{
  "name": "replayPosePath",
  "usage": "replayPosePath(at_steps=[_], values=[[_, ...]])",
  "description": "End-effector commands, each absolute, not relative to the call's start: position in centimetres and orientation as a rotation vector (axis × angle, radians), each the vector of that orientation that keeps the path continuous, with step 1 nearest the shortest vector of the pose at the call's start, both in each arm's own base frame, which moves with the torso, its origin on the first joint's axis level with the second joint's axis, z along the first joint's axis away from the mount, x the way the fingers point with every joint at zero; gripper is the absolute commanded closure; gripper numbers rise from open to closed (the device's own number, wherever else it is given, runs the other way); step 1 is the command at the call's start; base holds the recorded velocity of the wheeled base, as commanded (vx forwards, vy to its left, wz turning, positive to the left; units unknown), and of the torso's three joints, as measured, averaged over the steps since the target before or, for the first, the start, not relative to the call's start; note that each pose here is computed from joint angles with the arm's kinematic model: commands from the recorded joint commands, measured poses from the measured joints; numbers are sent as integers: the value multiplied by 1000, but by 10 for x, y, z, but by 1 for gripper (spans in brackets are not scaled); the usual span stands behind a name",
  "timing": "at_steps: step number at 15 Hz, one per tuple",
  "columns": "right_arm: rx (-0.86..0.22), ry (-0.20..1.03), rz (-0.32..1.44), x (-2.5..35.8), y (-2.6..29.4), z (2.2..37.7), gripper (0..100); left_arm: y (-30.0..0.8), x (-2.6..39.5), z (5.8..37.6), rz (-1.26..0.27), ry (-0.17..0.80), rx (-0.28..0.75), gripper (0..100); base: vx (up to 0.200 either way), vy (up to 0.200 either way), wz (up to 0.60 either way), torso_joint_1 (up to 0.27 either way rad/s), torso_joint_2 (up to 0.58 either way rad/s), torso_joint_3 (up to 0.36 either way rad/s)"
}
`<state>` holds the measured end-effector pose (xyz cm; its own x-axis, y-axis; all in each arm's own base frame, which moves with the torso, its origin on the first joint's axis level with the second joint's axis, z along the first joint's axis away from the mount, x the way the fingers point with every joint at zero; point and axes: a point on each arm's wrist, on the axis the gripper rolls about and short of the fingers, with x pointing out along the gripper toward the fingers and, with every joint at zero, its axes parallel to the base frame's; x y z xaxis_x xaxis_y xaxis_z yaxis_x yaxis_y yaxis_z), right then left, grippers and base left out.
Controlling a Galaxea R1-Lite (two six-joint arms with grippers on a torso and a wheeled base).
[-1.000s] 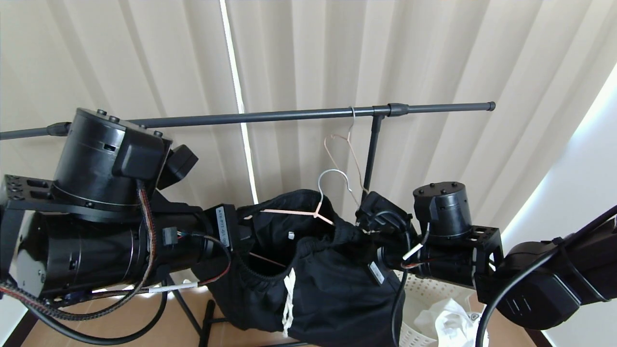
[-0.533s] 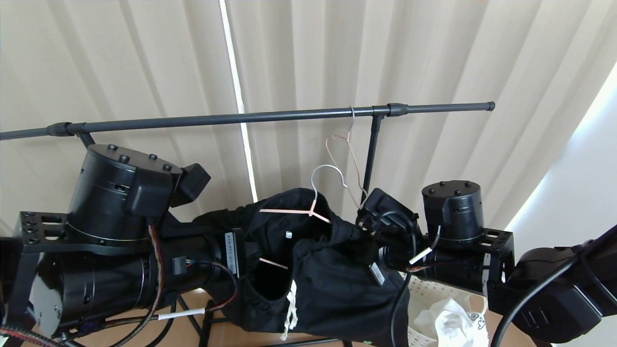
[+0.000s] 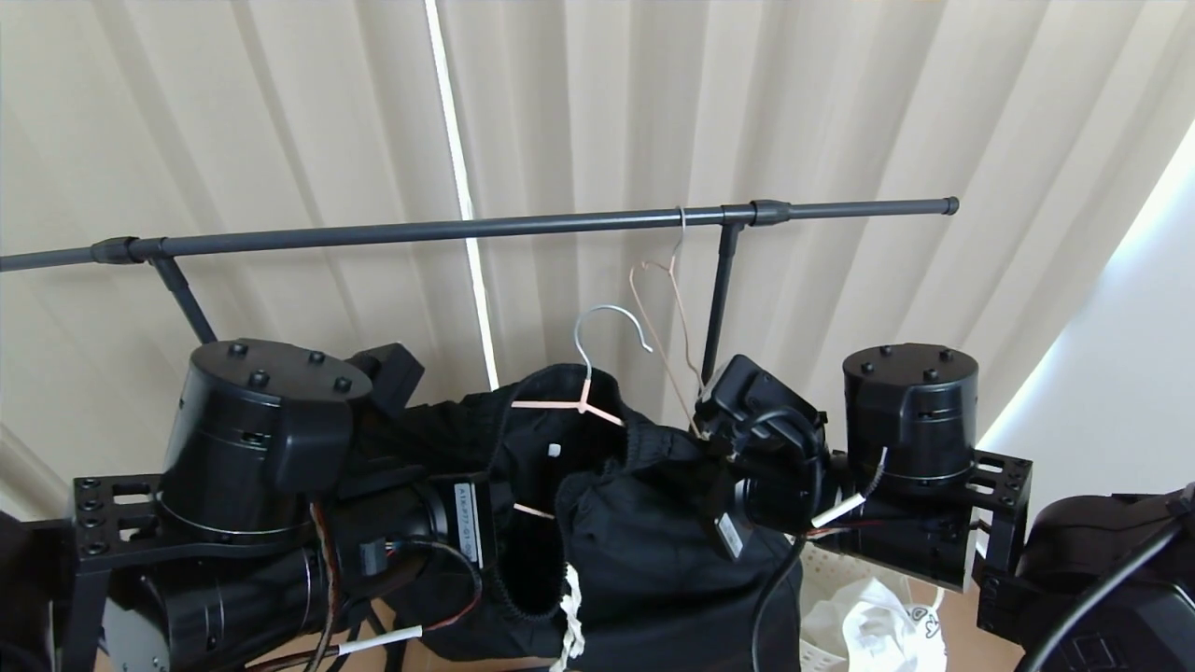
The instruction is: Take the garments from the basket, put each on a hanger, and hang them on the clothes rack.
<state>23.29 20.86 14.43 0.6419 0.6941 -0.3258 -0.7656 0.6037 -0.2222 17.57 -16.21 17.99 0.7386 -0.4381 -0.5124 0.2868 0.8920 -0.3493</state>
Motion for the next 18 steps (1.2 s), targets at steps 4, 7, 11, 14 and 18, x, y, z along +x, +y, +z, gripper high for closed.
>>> replayPosePath(at_steps=[4,7,11,14,18], values=[[-358,188,853,226,212,146,100,-163,171,168,-431,607,-235,100,0,0,0,0,0,0],[-357,177,861,222,214,148,100,-164,171,166,-429,595,-232,100,0,0,0,0,0,0],[-352,149,871,217,217,151,100,-165,172,164,-428,586,-232,100,0,0,0,0,0,0],[-352,137,882,211,219,153,100,-166,174,162,-396,579,-221,100,0,0,0,0,0,0],[-352,130,897,208,222,154,100,-166,175,160,-391,583,-217,100,0,0,0,0,0,0]])
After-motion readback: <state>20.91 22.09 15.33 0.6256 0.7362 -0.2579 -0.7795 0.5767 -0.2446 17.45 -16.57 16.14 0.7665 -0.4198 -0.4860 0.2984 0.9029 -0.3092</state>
